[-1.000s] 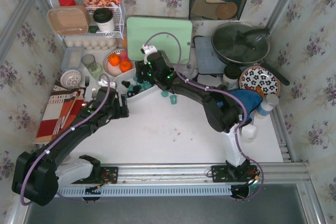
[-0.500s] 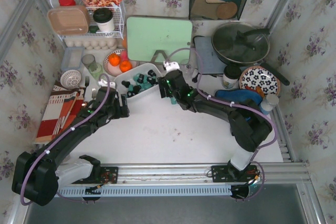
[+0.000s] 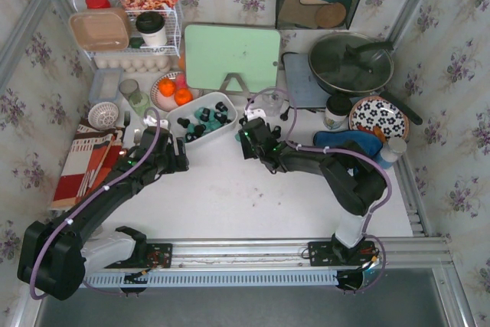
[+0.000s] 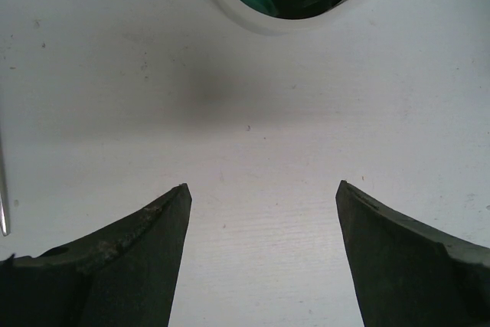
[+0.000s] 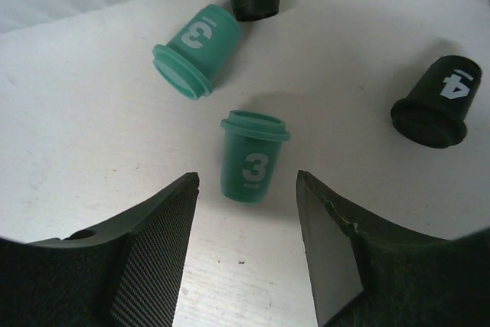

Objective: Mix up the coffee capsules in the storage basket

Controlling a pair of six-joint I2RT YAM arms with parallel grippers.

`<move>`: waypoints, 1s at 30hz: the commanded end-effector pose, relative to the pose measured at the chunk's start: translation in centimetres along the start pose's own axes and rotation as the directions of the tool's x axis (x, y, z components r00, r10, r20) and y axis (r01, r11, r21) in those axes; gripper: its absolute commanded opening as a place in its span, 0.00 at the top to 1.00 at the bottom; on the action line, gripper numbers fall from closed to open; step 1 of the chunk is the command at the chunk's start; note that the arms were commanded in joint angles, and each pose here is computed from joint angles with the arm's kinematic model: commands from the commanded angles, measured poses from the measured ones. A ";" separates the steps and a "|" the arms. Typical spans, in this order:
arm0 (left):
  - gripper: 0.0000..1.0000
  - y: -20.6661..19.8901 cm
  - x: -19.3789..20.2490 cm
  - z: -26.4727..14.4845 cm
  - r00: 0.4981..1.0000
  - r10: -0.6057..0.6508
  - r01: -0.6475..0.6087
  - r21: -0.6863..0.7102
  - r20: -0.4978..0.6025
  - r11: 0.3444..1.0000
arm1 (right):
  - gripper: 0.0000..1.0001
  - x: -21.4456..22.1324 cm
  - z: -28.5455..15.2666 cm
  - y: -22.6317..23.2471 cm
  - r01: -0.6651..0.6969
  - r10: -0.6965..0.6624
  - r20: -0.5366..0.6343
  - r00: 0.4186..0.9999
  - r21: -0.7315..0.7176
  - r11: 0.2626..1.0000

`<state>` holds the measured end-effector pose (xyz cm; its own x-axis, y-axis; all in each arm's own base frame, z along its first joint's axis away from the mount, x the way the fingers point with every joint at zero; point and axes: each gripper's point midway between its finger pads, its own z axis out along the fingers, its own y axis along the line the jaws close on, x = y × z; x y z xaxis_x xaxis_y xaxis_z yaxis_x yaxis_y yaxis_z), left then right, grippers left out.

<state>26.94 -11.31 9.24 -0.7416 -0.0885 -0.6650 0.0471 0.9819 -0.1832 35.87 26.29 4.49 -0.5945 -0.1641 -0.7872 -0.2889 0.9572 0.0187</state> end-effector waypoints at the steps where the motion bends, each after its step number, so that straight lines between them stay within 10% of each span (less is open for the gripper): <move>1: 0.21 -0.2 -0.3 0.0 1.000 -0.002 0.002 0.009 0.014 1.000 | 0.39 0.0 1.3 0.3 -0.027 0.027 0.010 1.000 -0.007 1.000; 12: 0.21 -0.3 -0.2 0.0 1.000 -0.004 0.004 0.015 0.008 1.000 | 0.50 0.5 2.9 -0.4 -0.053 0.053 0.004 0.999 0.007 0.999; 18: 0.21 -0.3 -0.2 0.0 1.000 -0.003 0.003 0.013 0.007 1.000 | 0.78 -0.4 2.5 -0.2 -0.058 0.058 0.013 0.998 -0.015 0.998; 30: 0.21 -0.8 -0.2 0.1 1.000 -0.007 0.007 0.037 0.004 0.999 | 0.88 -11.0 -1.5 2.4 -0.033 0.064 0.213 0.975 -0.147 0.989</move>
<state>26.81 -11.63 9.15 -0.7484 -0.0898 -0.6571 0.0558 0.9788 -0.1972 39.33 28.03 10.48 -0.5098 -0.0621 -0.8581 -0.3035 0.9463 0.1118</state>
